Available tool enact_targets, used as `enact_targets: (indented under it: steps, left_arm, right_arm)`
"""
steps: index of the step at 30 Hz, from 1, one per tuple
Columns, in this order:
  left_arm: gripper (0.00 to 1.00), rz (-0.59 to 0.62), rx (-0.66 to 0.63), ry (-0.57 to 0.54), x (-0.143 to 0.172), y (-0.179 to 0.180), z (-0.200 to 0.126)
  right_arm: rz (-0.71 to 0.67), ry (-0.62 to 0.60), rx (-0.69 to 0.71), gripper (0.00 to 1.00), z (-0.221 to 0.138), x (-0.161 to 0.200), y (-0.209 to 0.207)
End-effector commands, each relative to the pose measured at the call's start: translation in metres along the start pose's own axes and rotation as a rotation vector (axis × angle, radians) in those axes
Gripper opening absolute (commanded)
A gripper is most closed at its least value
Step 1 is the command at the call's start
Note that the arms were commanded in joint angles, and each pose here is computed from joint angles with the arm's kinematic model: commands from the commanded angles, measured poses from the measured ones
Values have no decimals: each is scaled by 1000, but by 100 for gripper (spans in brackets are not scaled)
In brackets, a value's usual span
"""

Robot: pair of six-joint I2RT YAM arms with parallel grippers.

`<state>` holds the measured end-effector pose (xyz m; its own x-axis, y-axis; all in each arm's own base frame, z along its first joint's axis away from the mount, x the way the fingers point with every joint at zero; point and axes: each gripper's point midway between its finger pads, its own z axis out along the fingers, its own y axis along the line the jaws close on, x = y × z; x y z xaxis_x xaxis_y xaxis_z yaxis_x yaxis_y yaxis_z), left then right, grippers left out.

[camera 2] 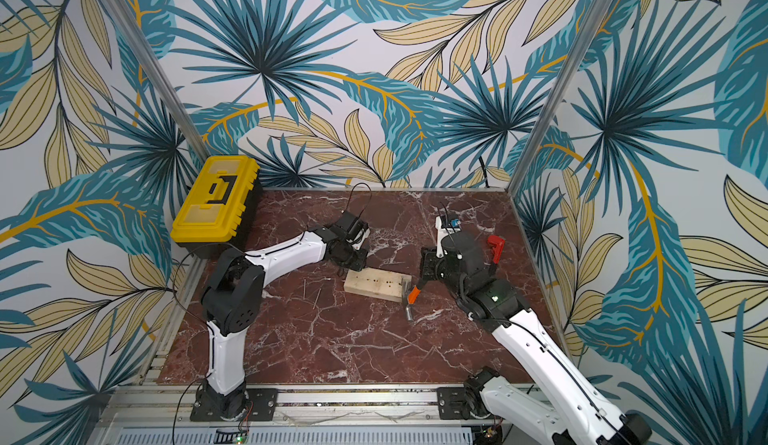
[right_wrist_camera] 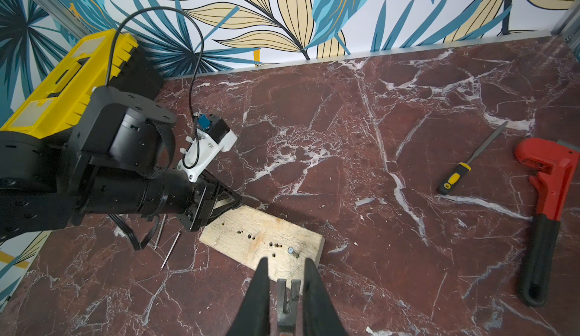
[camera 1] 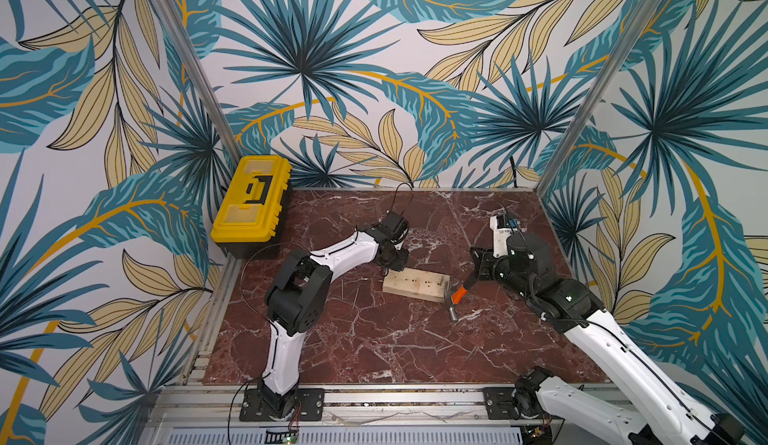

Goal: Use a claw hammer to pull out a nail
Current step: Adjust the mounting plate at the center of the board, then adjust the hammer.

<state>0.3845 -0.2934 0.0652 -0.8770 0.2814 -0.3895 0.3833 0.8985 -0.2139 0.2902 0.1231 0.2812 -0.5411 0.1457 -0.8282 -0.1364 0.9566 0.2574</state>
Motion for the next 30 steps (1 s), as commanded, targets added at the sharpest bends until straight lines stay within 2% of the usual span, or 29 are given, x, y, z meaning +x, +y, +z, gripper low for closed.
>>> enact_targets:
  steps: [1,7,16,23,28,30]
  left_arm:
    - [32,-17,-3,30,12,3,-9]
    - [32,-17,13,-26,4,-4,-36]
    - [38,-41,84,-219,1,-20,-104]
    - [44,-13,374,-504,15,-52,-162]
    - [45,-4,493,-492,36,-65,-171]
    - [46,-9,579,-485,41,-74,-174]
  right_arm:
    - [20,-55,-51,0,-10,-14,9]
    - [18,-55,-98,0,-13,-18,18]
    - [71,-109,-252,0,-26,-39,47]
    - [136,-190,-357,0,-37,-65,66]
    - [167,-255,-432,0,-47,-87,79]
    - [177,-288,-458,0,-51,-95,83]
